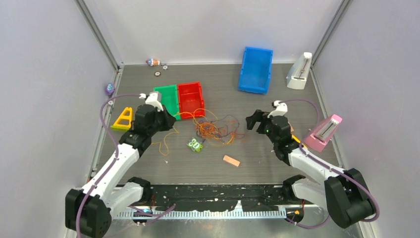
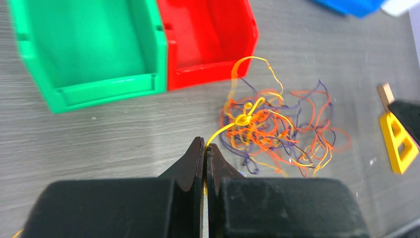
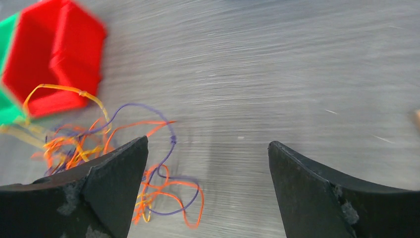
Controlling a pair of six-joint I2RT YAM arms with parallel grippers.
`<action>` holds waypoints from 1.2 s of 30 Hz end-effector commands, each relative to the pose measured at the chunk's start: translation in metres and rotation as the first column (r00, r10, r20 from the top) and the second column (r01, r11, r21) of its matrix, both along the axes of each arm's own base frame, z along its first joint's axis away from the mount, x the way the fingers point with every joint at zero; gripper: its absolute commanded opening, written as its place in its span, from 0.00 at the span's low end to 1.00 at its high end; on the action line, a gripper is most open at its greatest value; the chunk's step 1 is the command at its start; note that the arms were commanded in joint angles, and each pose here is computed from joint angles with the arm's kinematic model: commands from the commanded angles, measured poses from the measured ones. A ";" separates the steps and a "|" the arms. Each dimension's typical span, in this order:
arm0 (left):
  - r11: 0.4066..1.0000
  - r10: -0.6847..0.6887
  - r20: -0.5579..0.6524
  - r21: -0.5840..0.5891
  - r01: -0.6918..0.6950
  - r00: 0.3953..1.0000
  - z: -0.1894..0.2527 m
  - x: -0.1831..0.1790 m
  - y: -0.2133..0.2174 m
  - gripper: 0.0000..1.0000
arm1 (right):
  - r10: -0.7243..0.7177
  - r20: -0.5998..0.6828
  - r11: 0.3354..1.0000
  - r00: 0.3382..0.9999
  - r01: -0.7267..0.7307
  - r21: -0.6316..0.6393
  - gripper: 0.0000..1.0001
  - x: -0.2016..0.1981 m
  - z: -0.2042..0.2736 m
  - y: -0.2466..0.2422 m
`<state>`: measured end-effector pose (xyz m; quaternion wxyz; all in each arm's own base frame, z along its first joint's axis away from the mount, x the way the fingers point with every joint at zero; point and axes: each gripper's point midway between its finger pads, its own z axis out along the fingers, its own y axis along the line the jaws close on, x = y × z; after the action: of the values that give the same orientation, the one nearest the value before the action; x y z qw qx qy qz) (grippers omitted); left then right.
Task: Untangle the cables
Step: Untie the cable.
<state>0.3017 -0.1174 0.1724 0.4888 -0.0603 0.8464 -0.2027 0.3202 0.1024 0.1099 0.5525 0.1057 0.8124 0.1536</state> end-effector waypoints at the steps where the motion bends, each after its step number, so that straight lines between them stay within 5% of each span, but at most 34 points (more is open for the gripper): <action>1: 0.967 -0.248 0.086 -0.029 0.251 0.965 0.035 0.001 -0.042 0.00 | 0.412 0.170 0.908 0.895 -0.419 0.001 0.96 -0.004 0.036 0.076; 7: 0.968 -0.250 0.089 -0.008 0.252 0.964 0.043 -0.003 -0.041 0.00 | 0.543 0.080 0.839 0.836 -0.536 -0.096 0.95 -0.007 0.036 0.138; 16: 0.981 -0.190 0.150 -0.017 0.195 0.970 0.059 -0.013 -0.028 0.00 | 0.519 -0.034 0.853 0.854 -0.520 -0.041 0.95 0.016 0.026 0.207; 23: 0.984 -0.167 0.164 -0.026 0.174 0.972 0.065 -0.018 -0.024 0.00 | 0.449 -0.202 0.883 0.870 -0.467 -0.048 0.98 0.019 -0.033 0.228; 25: 0.984 -0.166 0.168 -0.034 0.174 0.972 0.066 -0.018 -0.024 0.00 | 0.409 -0.243 0.899 0.880 -0.434 -0.058 0.85 0.019 -0.051 0.223; 27: 0.988 -0.140 0.171 -0.040 0.149 0.975 0.068 -0.018 -0.021 0.00 | 0.353 -0.278 0.918 0.894 -0.387 -0.081 0.60 0.019 -0.063 0.213; 29: 0.995 -0.087 0.183 -0.037 0.096 0.979 0.070 -0.017 -0.011 0.00 | 0.304 -0.295 0.929 0.906 -0.350 -0.119 0.21 0.019 -0.067 0.198; 30: 0.997 -0.057 0.190 -0.032 0.064 0.980 0.072 -0.017 -0.005 0.00 | 0.277 -0.287 0.936 0.917 -0.325 -0.135 0.13 0.020 -0.061 0.189; 36: 0.983 0.180 0.168 0.014 -0.185 0.969 0.067 -0.017 0.043 0.00 | 0.045 -0.268 0.989 0.962 -0.081 -0.124 0.05 0.030 -0.042 0.082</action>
<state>0.2796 -0.1107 0.2371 0.5549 -0.0424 0.8028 -0.2141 0.3312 0.2673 0.0362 0.3959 -0.0453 0.9045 0.1519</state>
